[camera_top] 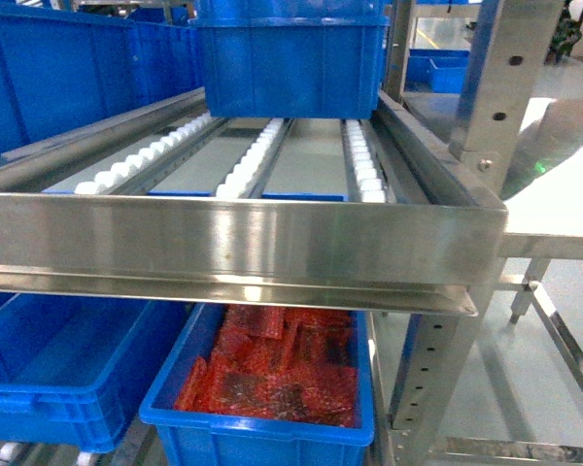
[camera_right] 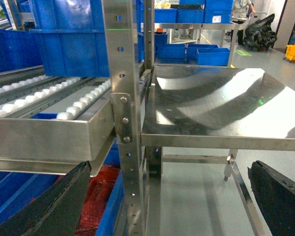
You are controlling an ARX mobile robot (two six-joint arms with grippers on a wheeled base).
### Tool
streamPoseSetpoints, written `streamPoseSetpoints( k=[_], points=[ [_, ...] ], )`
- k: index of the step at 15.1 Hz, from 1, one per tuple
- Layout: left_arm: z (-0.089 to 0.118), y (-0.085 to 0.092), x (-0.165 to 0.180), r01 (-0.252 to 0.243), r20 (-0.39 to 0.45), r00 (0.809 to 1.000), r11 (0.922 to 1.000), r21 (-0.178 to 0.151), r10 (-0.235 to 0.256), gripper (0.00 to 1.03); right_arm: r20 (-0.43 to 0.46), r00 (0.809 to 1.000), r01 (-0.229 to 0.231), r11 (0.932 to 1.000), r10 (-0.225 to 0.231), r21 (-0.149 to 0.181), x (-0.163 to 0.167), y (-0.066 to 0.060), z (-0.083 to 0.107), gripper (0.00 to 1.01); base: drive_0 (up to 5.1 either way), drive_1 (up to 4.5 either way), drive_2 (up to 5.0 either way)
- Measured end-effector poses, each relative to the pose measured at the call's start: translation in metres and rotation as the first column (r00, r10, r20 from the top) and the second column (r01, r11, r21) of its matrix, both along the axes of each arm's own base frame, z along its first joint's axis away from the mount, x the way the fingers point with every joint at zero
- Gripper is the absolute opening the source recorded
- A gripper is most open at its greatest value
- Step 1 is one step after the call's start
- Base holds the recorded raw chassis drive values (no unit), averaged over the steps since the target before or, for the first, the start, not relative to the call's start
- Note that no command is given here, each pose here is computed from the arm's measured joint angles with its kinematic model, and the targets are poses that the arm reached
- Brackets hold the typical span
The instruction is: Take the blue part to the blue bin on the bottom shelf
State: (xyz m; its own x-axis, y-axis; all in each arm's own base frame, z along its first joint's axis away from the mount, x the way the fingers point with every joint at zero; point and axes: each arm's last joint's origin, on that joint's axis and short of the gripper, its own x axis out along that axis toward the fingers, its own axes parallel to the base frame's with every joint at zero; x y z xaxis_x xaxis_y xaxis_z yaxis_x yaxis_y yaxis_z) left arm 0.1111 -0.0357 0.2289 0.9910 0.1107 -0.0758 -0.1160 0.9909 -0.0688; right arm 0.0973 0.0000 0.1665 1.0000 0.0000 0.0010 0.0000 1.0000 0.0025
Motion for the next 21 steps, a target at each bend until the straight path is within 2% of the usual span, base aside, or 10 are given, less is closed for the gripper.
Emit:
streamPoseSetpoints(
  k=[21],
  points=[
    [-0.0004,0.0004,0.0001,-0.010,-0.002,1.000,1.0000,0.002,0.010,0.44,0.002,1.000,-0.004,1.0000,0.004,0.000,0.0000,0.0001,0.0002,0.98,-4.8,3.55,1.2]
  ],
)
